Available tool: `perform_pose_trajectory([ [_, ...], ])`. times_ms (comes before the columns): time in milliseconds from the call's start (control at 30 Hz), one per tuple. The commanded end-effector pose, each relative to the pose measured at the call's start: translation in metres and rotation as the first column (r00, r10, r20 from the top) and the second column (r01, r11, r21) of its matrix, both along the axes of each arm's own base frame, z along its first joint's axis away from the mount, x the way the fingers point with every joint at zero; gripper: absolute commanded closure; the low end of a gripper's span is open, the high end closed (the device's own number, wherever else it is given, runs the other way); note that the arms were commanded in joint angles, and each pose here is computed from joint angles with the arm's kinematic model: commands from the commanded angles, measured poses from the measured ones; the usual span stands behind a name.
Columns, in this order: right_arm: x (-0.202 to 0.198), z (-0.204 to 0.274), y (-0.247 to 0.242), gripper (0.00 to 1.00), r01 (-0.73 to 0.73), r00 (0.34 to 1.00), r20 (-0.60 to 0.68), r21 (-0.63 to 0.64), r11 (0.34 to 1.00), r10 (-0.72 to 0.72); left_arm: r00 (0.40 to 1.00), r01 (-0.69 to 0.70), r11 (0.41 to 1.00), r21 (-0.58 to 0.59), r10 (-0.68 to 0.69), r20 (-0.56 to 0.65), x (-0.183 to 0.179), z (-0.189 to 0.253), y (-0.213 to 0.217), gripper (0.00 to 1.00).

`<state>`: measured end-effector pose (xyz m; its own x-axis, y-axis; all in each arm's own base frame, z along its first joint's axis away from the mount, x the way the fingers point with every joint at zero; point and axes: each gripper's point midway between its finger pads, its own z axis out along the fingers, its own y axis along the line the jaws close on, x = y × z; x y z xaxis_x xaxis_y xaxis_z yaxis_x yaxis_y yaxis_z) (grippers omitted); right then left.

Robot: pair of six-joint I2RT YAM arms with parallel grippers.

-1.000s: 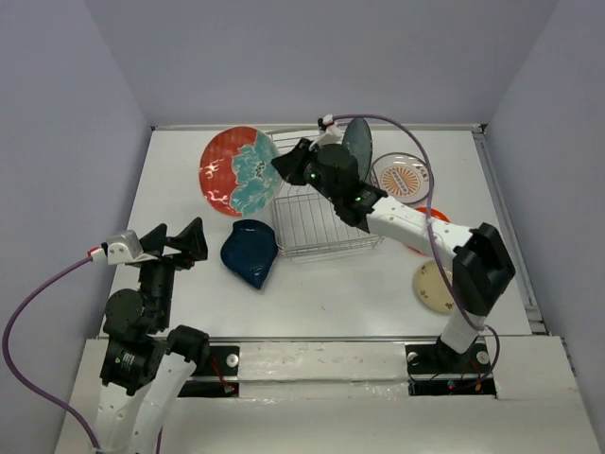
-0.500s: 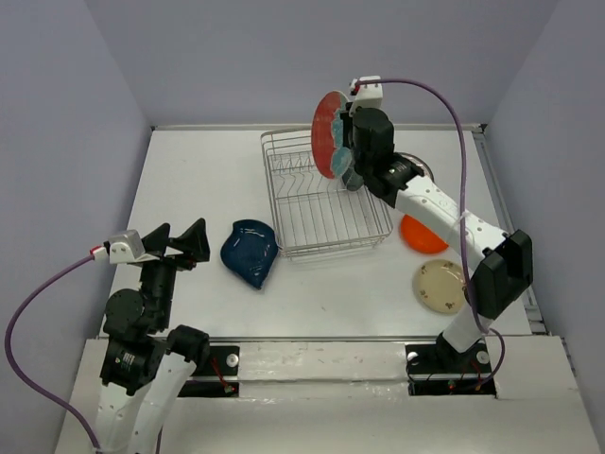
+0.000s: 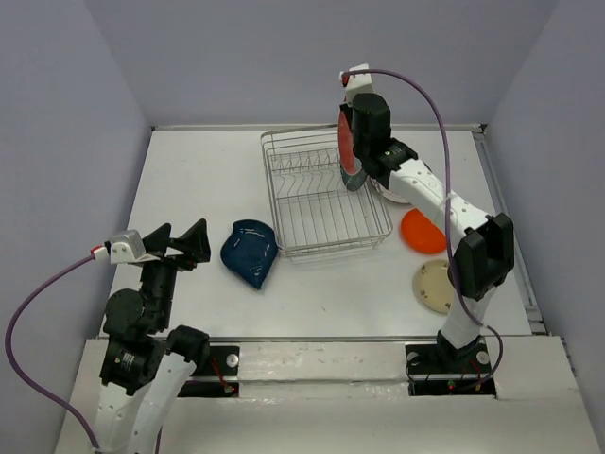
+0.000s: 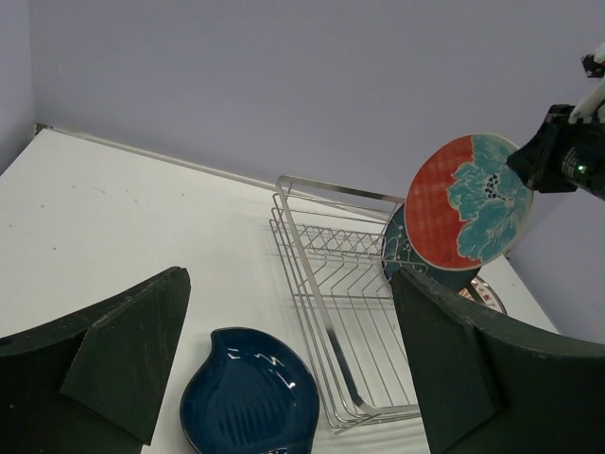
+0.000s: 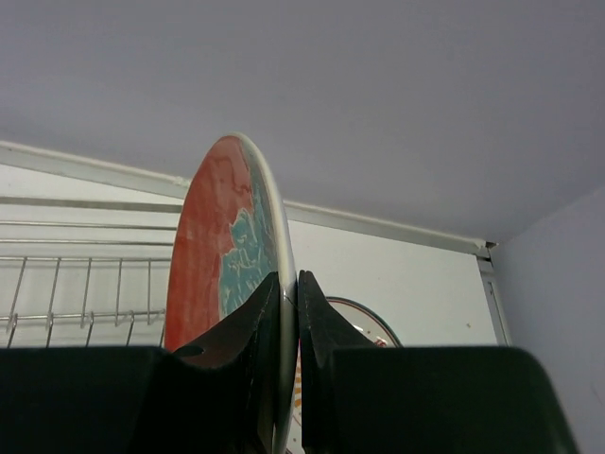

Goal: Load the plates into the dish rack

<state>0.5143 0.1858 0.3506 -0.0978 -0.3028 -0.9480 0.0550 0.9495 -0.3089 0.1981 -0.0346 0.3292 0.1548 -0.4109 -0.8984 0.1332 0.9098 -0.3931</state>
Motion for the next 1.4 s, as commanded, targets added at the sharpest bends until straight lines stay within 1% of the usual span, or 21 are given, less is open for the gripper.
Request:
perform_pose_trajectory([
  [0, 0.009, 0.074, -0.005, 0.93, 0.017, 0.978, 0.206, 0.077, 0.997, -0.033, 0.999, 0.007, 1.000, -0.012, -0.007, 0.042, -0.002, 0.011, -0.001, 0.01],
  [133, 0.020, 0.061, -0.001, 0.93, 0.027, 0.982, 0.187, 0.045, 0.999, -0.035, 0.999, 0.004, 1.000, -0.009, -0.004, 0.035, -0.001, 0.009, -0.001, 0.01],
  [233, 0.031, 0.043, -0.001, 0.93, 0.039, 0.987, 0.157, 0.008, 0.999, -0.040, 1.000, 0.007, 1.000, -0.008, -0.007, 0.030, 0.000, 0.008, -0.001, 0.01],
  [333, 0.033, 0.038, -0.001, 0.93, 0.048, 0.988, 0.149, -0.011, 0.999, -0.045, 1.000, 0.009, 1.000, -0.007, -0.009, 0.029, 0.000, 0.008, -0.002, 0.01],
  [400, 0.031, 0.045, -0.002, 0.93, 0.043, 0.986, 0.160, -0.008, 0.999, -0.042, 1.000, 0.010, 1.000, -0.006, -0.010, 0.028, 0.001, 0.008, -0.002, 0.01],
  [567, 0.028, 0.079, -0.007, 0.93, 0.058, 0.975, 0.218, -0.011, 0.998, -0.055, 1.000, 0.010, 1.000, -0.005, -0.010, 0.023, 0.002, 0.007, -0.003, 0.01],
  [600, 0.026, 0.091, -0.008, 0.93, 0.062, 0.969, 0.239, -0.006, 0.998, -0.058, 1.000, 0.010, 1.000, -0.005, -0.010, 0.023, 0.002, 0.007, -0.003, 0.01],
  [767, 0.024, 0.106, -0.024, 0.93, 0.096, 0.963, 0.257, -0.036, 0.995, -0.084, 1.000, 0.009, 1.000, -0.009, -0.009, 0.026, 0.002, 0.007, -0.003, 0.01],
  [900, 0.025, 0.092, -0.028, 0.93, 0.092, 0.969, 0.233, -0.037, 0.995, -0.081, 1.000, 0.012, 1.000, -0.007, -0.012, 0.023, 0.002, 0.007, -0.003, 0.01],
  [1233, 0.036, 0.038, -0.013, 0.93, 0.049, 0.989, 0.142, -0.012, 0.999, -0.047, 1.000, 0.011, 1.000, -0.005, -0.011, 0.016, 0.004, 0.005, -0.004, 0.01],
  [1367, 0.037, 0.013, -0.008, 0.93, 0.026, 0.995, 0.098, 0.016, 1.000, -0.028, 1.000, 0.017, 1.000, 0.002, -0.017, -0.017, 0.008, -0.002, -0.006, 0.01],
])
